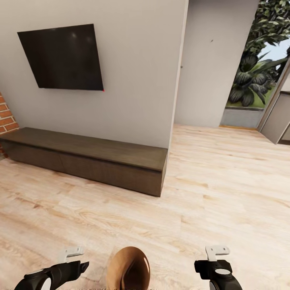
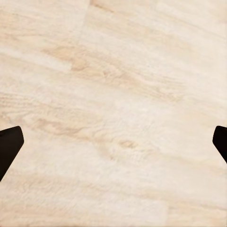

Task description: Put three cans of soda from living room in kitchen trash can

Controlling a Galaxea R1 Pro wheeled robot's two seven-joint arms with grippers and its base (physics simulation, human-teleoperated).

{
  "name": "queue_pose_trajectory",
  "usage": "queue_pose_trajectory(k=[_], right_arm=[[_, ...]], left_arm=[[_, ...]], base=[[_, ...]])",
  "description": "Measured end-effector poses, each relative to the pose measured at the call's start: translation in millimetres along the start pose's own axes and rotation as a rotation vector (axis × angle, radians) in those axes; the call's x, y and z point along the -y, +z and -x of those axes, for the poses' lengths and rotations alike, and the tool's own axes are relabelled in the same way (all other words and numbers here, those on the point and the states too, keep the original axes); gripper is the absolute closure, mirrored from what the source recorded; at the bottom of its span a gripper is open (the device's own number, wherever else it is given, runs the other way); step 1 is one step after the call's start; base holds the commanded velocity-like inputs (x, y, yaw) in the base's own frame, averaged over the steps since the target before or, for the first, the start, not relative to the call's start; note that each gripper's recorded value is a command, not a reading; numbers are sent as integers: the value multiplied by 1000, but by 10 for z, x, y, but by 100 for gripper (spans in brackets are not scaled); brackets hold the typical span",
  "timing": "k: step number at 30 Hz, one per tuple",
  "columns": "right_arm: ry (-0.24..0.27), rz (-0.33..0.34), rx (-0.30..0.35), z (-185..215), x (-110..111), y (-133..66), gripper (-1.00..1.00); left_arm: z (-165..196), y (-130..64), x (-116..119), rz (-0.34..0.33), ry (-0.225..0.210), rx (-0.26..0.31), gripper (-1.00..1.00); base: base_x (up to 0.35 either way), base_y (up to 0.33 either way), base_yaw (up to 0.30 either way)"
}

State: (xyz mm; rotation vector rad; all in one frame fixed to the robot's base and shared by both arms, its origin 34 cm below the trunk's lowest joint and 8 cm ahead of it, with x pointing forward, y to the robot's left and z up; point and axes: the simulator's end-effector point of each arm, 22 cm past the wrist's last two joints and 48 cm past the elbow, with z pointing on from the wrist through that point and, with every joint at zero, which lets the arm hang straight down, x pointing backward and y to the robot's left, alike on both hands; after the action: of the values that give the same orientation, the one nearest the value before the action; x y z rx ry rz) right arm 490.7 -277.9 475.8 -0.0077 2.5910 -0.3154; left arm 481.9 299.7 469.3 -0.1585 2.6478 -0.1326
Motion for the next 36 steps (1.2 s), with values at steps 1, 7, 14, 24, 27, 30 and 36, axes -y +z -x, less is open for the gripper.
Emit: queue_pose_trajectory(k=[1,7,14,24,27,30,36], right_arm=[[0,0,-1,-19,-5,20,-100],[-4,-2,-9,-136,-32,137,-100],[-7,-3,-19,-278,-68,273,-100],[-14,-13,-32,-480,-98,468,-100],[-15,-14,-37,-543,-113,526,-100],[-17,-14,-41,-606,-128,584,-100],[-19,-14,-50,-735,-165,700,-100]], left_arm=[[-19,21,-3,0,0,-1,-100],[-128,143,-32,2,0,-10,-100],[-257,286,-63,4,0,-19,-100],[-449,491,-102,6,-1,-33,-100],[-508,553,-112,6,-2,-37,-100],[-571,617,-127,7,-2,-42,-100],[-693,742,-153,9,-2,-51,-100]], base=[[0,0,0],[0,0,0],[0,0,0],[0,0,0],[0,0,0],[0,0,0],[0,0,0]])
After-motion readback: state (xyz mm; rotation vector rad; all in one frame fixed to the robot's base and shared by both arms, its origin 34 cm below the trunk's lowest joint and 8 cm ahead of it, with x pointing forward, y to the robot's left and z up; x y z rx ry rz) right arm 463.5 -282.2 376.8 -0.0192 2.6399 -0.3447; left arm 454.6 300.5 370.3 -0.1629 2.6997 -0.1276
